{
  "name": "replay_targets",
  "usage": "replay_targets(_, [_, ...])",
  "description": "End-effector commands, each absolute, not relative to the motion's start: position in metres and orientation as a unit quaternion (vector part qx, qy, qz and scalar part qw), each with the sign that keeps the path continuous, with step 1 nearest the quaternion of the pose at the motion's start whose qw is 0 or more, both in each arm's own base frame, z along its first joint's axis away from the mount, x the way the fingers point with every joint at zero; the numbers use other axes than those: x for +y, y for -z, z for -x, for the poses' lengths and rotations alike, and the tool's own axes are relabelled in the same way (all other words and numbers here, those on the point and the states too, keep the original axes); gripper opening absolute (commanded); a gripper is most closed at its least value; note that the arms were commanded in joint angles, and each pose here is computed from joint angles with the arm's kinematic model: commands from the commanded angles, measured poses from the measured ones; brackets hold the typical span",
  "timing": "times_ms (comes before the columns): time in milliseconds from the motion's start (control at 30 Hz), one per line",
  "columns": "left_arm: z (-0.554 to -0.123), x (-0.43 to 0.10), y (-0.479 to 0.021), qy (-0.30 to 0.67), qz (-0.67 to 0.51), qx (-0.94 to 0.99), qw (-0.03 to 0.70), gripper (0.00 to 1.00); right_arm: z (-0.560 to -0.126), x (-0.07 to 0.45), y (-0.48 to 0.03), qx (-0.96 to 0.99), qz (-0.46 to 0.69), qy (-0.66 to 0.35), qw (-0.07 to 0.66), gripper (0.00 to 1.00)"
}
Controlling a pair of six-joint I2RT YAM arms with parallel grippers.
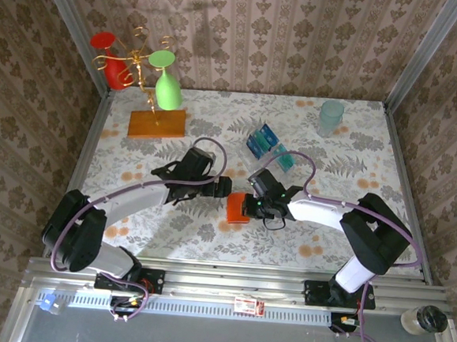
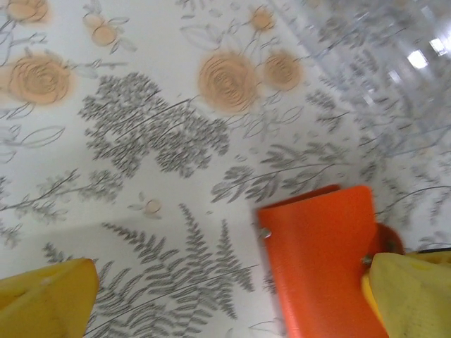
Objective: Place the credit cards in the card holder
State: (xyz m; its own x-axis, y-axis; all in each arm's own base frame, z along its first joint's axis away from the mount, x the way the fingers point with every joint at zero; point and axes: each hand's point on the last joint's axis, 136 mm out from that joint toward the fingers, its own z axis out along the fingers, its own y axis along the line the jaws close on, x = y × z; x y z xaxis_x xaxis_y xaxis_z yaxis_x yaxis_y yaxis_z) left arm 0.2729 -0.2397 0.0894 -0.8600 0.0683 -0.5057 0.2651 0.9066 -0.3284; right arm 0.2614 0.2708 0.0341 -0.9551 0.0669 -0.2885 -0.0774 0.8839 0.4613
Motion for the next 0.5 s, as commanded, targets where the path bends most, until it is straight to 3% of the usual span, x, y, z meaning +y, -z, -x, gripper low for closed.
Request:
replay_targets(0, [-0.272, -0.226, -0.084, 0.158, -0.101, 0.943, 0.274, 1.00, -0.259, 0.266, -0.023, 0.961, -0.011, -0.235, 0.141, 0.02])
replay_targets(200, [-0.266, -0.242, -0.080, 0.152, -0.134, 0.934, 0.293, 1.00, -0.257, 0.266, -0.023, 0.960, -0.017, -0.242, 0.139, 0.02])
replay_targets(467, [-0.257, -0.261, -0.066, 0.167, -0.144, 0.940, 0.261, 1.00, -0.255, 0.265, -0.027, 0.958, -0.021, -0.247, 0.141, 0.02])
